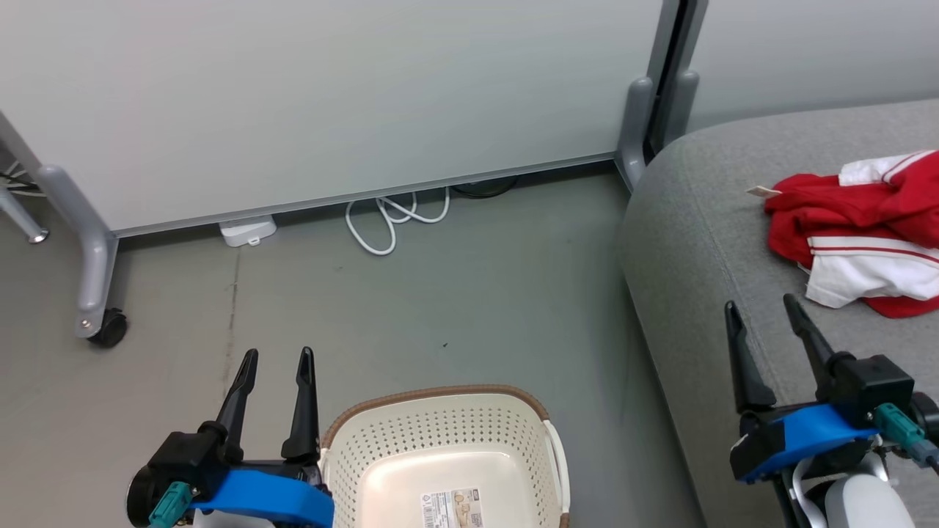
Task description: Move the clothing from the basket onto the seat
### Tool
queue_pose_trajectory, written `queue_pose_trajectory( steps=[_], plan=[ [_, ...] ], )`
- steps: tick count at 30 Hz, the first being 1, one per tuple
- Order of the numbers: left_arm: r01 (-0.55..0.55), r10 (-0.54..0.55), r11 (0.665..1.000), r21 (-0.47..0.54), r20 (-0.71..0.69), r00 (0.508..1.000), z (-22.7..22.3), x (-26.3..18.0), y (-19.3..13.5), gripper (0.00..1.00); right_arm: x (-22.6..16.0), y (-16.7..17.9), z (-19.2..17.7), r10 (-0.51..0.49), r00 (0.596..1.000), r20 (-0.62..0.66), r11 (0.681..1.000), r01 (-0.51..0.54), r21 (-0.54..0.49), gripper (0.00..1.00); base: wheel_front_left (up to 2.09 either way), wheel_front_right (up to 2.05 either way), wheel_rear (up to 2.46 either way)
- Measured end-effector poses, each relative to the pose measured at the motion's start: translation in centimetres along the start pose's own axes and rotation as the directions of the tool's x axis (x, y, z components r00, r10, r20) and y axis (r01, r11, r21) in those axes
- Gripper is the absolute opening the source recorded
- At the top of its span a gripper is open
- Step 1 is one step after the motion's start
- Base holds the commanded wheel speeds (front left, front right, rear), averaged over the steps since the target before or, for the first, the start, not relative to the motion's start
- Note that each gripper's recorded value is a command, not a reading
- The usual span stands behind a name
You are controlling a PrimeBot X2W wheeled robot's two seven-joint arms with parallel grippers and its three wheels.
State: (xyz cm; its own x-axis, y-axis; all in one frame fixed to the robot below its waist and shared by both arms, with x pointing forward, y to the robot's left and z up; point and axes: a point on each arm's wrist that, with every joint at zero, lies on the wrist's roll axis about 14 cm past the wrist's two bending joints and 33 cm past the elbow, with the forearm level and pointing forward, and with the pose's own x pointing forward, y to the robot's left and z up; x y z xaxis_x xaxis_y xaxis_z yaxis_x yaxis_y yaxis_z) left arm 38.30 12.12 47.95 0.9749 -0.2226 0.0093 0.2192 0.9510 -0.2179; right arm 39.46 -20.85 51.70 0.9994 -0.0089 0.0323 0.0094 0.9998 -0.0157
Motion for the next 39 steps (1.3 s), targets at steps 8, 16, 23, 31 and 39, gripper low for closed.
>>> queue_pose_trajectory(
  steps=[8, 16, 23, 31, 39],
  plan=[
    [-0.079, 0.079, 0.997, 0.003, -0.007, 0.997, -0.2, -2.0, 2.1, 1.00, -1.1, 2.7, -0.8, 0.073, 0.997, -0.023, 0.996, -0.072, 0.045, 1.00, 0.00, 0.00, 0.00],
    [-0.132, 0.132, 0.991, 0.005, -0.020, 0.991, -0.6, -3.3, 3.8, 1.00, -1.9, 4.3, -1.4, 0.120, 0.992, -0.042, 0.992, -0.118, 0.053, 1.00, 0.00, 0.00, 0.00],
    [-0.139, 0.139, 0.990, 0.009, -0.029, 0.990, -0.8, -3.7, 4.0, 1.00, -2.3, 4.7, -1.8, 0.134, 0.989, -0.057, 0.990, -0.130, 0.059, 1.00, 0.00, 0.00, 0.00],
    [-0.138, 0.137, 0.990, 0.001, -0.043, 0.990, -1.3, -3.8, 3.9, 1.00, -2.3, 4.9, -2.0, 0.138, 0.988, -0.064, 0.989, -0.134, 0.067, 1.00, 0.00, 0.00, 0.00],
    [-0.140, 0.140, 0.990, 0.001, -0.048, 0.989, -1.4, -3.8, 4.1, 1.00, -2.3, 5.1, -2.2, 0.145, 0.987, -0.069, 0.988, -0.140, 0.071, 1.00, 0.00, 0.00, 0.00]
  ],
)
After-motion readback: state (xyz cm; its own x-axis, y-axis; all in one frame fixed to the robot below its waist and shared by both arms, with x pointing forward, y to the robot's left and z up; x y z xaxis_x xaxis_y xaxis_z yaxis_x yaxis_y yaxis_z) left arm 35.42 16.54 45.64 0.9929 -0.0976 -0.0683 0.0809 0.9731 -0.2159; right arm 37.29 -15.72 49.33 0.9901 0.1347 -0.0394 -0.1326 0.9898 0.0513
